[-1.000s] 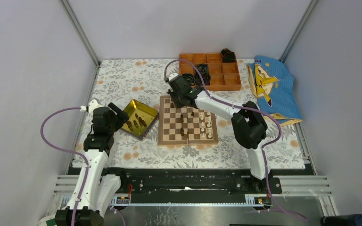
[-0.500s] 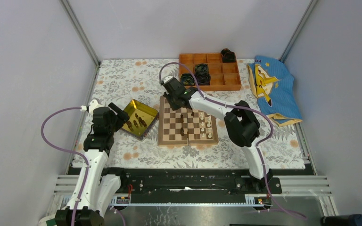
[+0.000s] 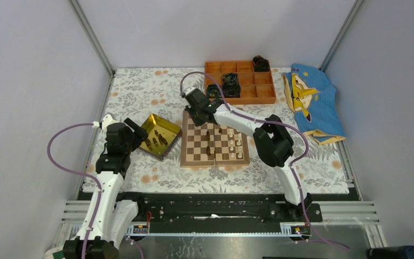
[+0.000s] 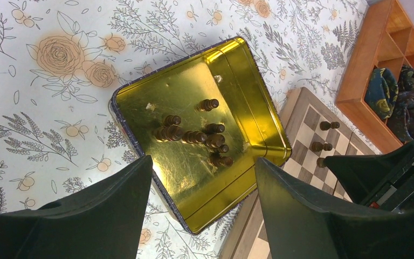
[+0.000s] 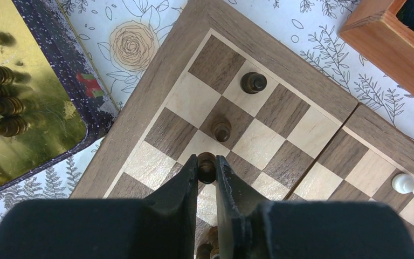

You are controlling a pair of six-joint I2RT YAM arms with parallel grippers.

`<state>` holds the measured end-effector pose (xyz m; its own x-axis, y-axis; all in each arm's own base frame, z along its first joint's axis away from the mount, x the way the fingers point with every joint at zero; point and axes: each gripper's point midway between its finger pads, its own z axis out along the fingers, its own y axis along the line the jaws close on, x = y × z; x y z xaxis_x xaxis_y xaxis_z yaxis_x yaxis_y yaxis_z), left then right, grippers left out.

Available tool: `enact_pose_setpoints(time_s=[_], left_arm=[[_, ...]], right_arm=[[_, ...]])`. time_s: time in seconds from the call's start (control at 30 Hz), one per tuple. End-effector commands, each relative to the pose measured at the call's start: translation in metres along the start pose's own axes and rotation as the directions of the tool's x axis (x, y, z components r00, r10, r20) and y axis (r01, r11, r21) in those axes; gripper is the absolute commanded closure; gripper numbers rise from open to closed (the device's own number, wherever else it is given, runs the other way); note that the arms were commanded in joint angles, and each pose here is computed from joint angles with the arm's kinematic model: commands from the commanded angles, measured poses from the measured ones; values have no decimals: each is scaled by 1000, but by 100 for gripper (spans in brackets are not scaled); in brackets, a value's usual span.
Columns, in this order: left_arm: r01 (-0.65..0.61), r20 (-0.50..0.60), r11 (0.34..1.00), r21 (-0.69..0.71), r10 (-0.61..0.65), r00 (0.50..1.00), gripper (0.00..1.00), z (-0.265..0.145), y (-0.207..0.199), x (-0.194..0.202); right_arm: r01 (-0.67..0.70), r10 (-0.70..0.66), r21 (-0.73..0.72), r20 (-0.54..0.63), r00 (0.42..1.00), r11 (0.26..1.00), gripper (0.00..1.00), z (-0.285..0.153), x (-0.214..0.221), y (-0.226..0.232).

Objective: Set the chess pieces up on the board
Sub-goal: Place the chess piece on the chessboard.

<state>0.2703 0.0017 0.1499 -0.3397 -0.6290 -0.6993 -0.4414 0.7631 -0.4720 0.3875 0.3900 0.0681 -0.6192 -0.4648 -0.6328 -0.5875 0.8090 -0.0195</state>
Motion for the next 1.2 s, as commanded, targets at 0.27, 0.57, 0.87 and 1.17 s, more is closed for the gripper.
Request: enact_pose_setpoints(time_s=[0.27, 0.57, 0.87, 1.17], left_arm=[[9, 32, 999, 50, -11, 999, 23, 0, -10, -7], [9, 33, 999, 52, -11, 999, 23, 0, -11, -7], [9, 30, 999, 51, -11, 999, 23, 0, -11, -6], [9, 29, 999, 53, -11, 1000, 23, 0, -11, -6]], right_arm=[[16, -15, -28, 10, 1000, 999, 99, 3, -7, 10], [15, -15, -36, 7, 1000, 999, 99, 5, -6, 12], [14, -15, -40, -1, 1000, 999, 98, 7, -4, 13], [14, -14, -39, -3, 1000, 999, 75, 6, -4, 12]])
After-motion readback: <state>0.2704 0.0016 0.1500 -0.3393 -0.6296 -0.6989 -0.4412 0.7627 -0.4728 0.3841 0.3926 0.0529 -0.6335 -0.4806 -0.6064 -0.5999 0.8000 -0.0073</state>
